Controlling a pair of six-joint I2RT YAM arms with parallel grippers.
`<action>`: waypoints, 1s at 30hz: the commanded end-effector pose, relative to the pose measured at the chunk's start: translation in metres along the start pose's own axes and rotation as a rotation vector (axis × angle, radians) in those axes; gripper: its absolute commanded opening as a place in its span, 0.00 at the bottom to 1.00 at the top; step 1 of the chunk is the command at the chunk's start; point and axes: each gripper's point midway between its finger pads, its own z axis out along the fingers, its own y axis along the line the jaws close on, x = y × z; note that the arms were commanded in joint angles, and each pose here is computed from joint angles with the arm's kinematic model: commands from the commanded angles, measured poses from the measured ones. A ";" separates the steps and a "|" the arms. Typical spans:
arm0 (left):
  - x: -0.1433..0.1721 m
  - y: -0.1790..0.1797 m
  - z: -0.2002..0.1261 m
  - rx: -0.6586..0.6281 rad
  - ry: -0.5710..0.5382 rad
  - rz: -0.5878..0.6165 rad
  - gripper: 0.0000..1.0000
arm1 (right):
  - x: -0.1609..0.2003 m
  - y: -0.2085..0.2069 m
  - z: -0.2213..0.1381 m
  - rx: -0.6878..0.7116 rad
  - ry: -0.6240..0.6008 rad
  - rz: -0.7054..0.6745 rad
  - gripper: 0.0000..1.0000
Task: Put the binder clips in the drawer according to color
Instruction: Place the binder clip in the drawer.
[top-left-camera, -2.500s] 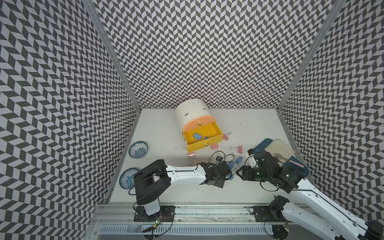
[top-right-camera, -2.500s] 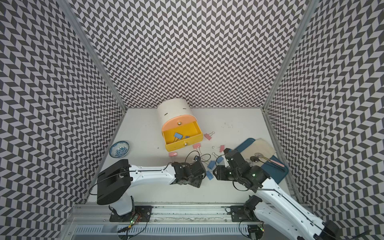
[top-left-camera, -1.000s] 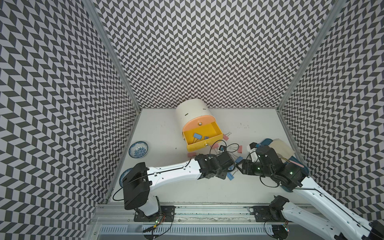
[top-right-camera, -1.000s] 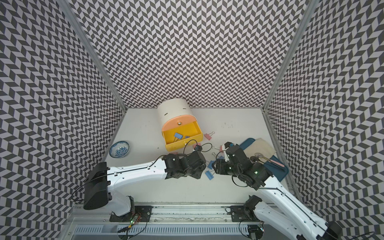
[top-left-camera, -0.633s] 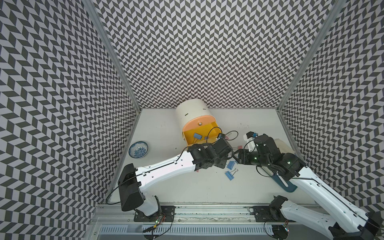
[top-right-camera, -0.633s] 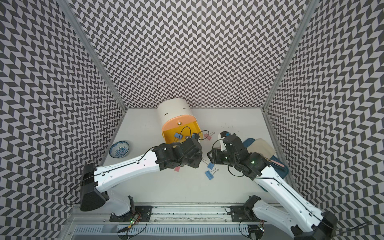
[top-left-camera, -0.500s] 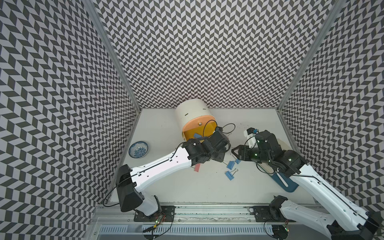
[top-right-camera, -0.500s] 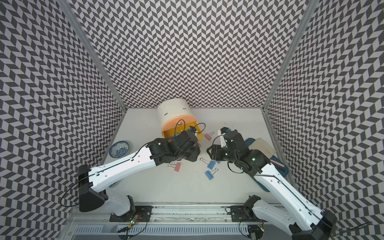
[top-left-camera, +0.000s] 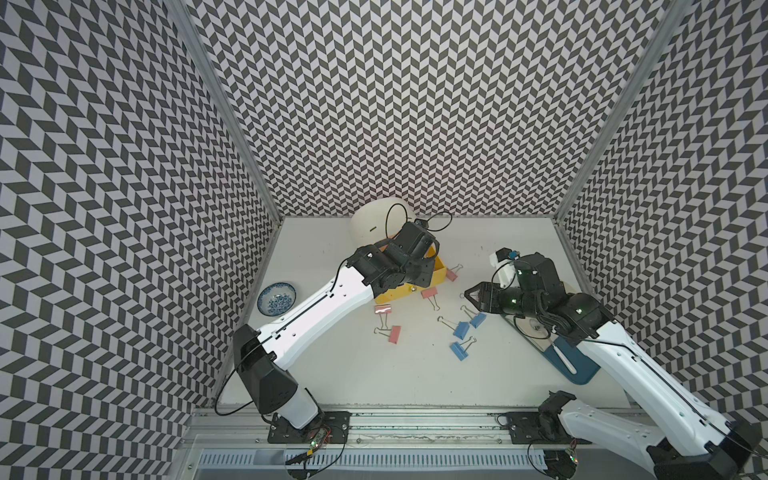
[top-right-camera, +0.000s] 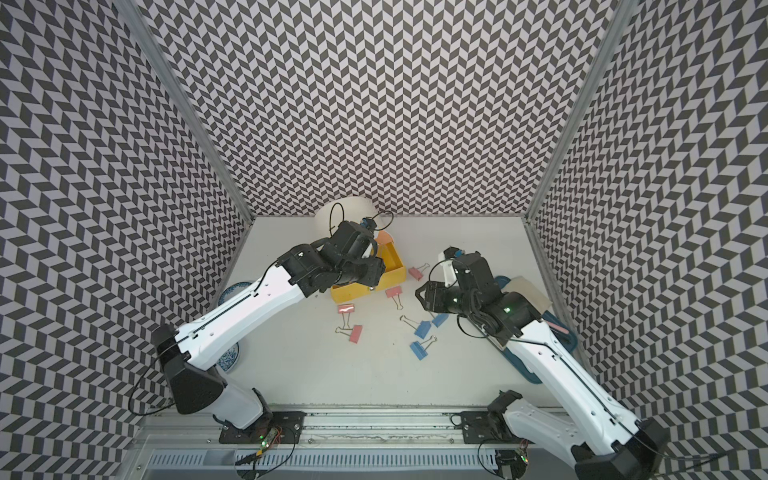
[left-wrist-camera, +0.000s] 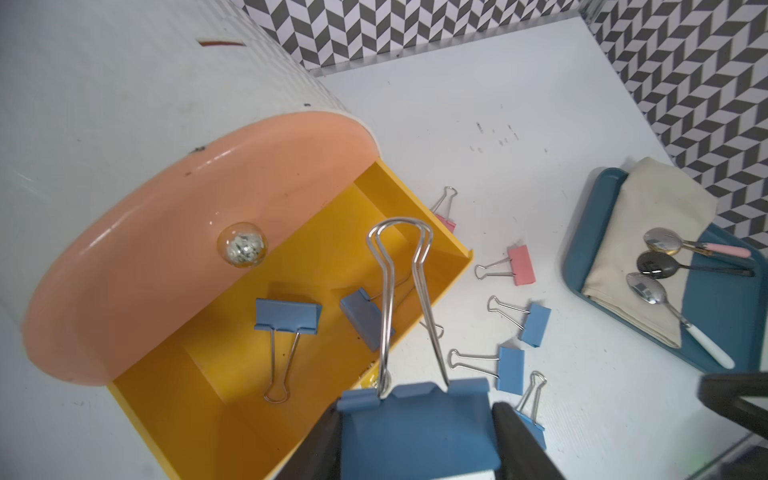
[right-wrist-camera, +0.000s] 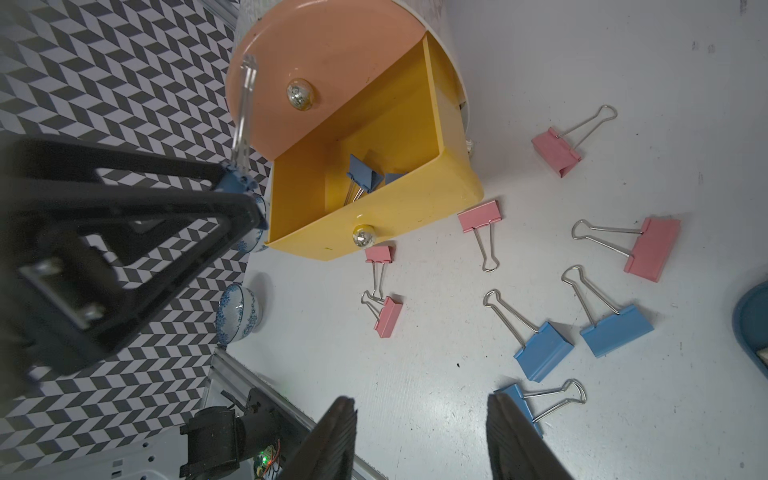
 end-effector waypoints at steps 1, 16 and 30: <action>-0.011 0.001 0.017 0.007 -0.006 0.059 0.50 | -0.012 0.006 -0.002 -0.035 -0.037 -0.020 0.55; -0.032 0.013 0.068 -0.054 0.000 0.120 0.57 | -0.007 -0.013 -0.009 -0.009 -0.046 0.008 0.54; -0.046 0.008 0.054 -0.037 -0.037 0.099 0.70 | -0.003 -0.017 -0.007 0.004 -0.034 0.005 0.54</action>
